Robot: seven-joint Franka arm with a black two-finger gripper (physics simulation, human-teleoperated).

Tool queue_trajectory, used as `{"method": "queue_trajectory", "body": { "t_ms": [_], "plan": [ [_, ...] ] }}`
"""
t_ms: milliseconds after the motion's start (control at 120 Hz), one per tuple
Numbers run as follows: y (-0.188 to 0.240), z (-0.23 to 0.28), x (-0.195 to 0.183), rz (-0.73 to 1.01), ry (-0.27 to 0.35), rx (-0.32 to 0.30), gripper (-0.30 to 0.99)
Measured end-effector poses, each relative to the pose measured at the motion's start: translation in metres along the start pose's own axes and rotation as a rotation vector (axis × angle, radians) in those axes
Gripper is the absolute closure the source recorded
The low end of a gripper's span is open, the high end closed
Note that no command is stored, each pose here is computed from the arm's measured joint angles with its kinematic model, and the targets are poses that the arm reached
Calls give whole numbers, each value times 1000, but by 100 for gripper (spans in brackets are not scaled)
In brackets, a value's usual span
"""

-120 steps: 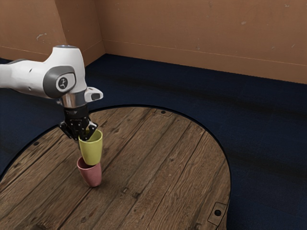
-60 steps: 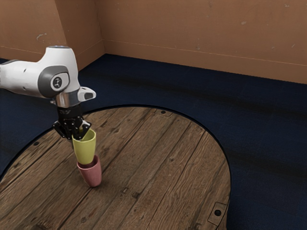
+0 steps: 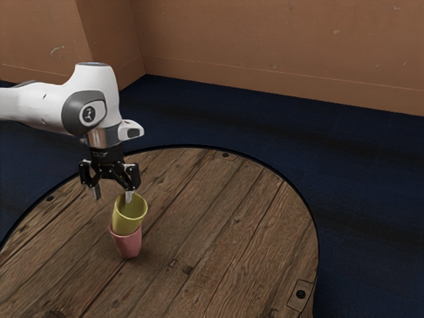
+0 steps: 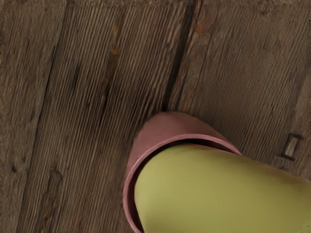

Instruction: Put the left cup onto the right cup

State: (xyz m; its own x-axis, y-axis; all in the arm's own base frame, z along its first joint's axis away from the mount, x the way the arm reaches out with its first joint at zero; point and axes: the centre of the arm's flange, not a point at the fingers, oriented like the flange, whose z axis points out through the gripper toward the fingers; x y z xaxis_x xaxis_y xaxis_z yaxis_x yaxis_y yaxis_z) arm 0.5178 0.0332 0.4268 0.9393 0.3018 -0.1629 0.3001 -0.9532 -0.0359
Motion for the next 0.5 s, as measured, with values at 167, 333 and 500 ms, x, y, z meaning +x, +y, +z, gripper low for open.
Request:
{"method": "queue_trajectory", "body": {
  "t_ms": [167,333,500],
  "plan": [
    [-8,-54,10,-11,58,0,3],
    [-10,-82,9,-8,70,14,1],
    [-5,-106,5,8,83,24,1]
  ]
}}
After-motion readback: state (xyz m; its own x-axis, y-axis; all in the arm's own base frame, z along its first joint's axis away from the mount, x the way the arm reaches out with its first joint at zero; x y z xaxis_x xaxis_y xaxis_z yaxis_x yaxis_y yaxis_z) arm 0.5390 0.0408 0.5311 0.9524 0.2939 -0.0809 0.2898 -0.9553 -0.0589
